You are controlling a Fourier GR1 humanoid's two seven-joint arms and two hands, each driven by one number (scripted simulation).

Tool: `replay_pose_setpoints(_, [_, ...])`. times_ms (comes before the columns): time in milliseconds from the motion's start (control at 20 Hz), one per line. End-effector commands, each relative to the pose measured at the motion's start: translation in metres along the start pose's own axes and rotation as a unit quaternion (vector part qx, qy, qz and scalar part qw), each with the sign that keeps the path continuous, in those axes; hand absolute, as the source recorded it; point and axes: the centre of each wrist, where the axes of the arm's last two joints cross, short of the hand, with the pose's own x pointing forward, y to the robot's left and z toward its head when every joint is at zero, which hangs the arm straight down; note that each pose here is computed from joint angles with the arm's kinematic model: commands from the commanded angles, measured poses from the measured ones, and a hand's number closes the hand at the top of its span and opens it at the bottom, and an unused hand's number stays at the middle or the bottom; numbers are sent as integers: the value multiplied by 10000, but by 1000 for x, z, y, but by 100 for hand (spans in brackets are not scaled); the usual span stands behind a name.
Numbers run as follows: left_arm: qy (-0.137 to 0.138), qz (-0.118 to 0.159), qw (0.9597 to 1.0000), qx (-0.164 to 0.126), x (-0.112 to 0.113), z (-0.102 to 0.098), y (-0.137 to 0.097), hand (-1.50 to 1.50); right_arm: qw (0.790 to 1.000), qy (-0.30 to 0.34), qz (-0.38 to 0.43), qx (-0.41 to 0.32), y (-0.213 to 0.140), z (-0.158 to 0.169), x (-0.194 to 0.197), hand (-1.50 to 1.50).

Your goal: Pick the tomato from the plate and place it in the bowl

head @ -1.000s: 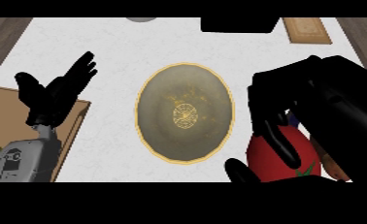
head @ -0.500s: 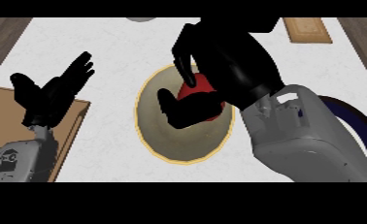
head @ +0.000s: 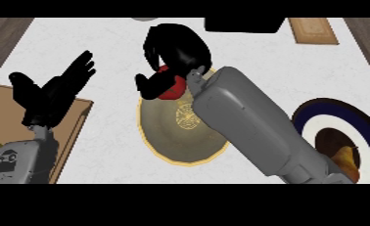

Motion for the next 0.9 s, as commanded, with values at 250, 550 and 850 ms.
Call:
replay_pose_setpoints(250, [-40, -76, 9998, -194, 13, -5, -10, 0, 9779, 727, -1958, 64, 40, -29, -61, -150])
replay_pose_setpoints(550, [-128, -53, 9995, -294, 1, -6, -24, 0, 9736, 247, -2214, -500, 38, -44, -42, -150])
replay_pose_setpoints(850, [-113, -90, 9999, -63, 9, -12, -2, 0, 9702, -47, -2086, -1236, 30, -54, -52, -150])
